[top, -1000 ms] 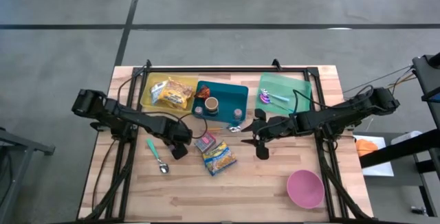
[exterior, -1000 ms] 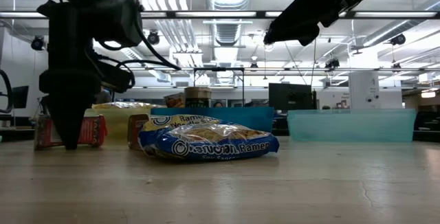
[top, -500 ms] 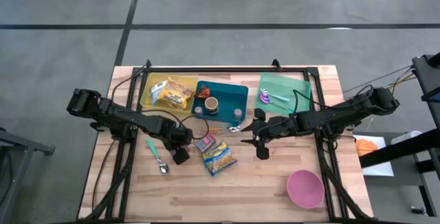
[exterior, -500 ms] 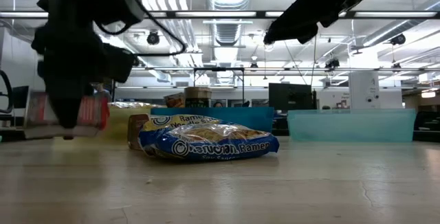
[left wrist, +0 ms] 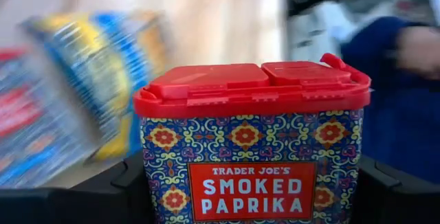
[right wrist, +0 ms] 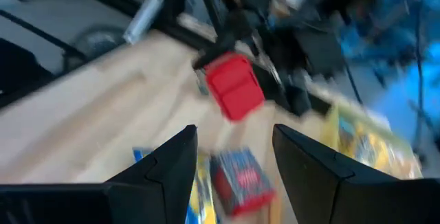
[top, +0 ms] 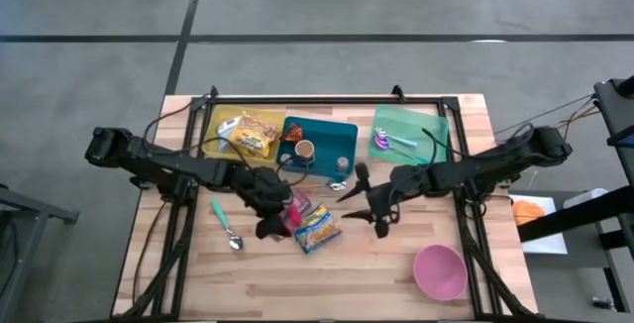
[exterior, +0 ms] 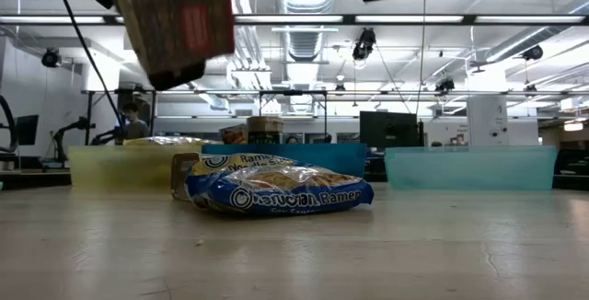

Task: Pick & Place Food Item
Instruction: Put the left red seasoning into the blue bin

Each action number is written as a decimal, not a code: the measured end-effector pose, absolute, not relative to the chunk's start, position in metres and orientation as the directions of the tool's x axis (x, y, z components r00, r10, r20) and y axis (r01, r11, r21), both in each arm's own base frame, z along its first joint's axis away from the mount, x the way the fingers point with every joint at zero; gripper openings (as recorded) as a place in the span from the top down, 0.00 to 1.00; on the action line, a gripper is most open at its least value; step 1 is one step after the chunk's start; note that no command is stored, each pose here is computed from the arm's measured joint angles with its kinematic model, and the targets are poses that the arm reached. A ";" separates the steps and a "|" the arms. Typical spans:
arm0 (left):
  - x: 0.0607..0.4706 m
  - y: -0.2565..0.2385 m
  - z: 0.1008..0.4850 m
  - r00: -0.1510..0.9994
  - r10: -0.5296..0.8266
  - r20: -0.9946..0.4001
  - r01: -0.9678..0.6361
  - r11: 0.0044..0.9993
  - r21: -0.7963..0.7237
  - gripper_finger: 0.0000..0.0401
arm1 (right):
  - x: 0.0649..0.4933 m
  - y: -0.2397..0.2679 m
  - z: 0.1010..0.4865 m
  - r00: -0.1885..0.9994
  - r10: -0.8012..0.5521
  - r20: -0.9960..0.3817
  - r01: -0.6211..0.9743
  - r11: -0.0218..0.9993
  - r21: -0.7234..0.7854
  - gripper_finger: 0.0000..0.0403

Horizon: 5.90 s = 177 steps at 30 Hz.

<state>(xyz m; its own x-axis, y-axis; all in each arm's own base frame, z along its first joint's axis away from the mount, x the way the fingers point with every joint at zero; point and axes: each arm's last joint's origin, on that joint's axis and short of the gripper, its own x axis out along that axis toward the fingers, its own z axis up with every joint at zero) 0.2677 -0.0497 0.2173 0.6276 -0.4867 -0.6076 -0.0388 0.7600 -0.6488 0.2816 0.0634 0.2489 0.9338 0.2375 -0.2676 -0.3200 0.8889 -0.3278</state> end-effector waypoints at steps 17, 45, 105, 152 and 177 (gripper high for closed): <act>0.272 -0.051 0.222 0.628 -0.555 -0.545 0.156 0.776 -0.611 0.27 | 0.334 0.077 0.235 0.928 0.314 -0.199 -0.366 0.869 -0.334 0.49; 0.270 -0.050 0.221 0.590 -0.601 -0.539 0.215 0.760 -0.613 0.27 | 0.417 0.121 0.254 0.825 0.213 -0.524 -0.454 0.802 -0.388 0.06; 0.268 -0.051 0.227 0.443 -0.803 -0.398 0.600 0.595 -0.534 0.27 | 0.433 0.122 0.258 0.910 0.229 -0.345 -0.389 0.759 -0.522 0.18; 0.265 -0.050 0.224 0.427 -0.797 -0.427 0.412 0.591 -0.693 0.07 | 0.429 0.122 0.256 0.887 0.225 -0.403 -0.405 0.799 -0.445 0.47; 0.215 -0.038 0.262 0.580 -0.596 -0.555 0.274 0.785 -0.556 0.04 | 0.422 0.117 0.257 0.874 0.133 -0.466 -0.307 0.897 -0.319 0.47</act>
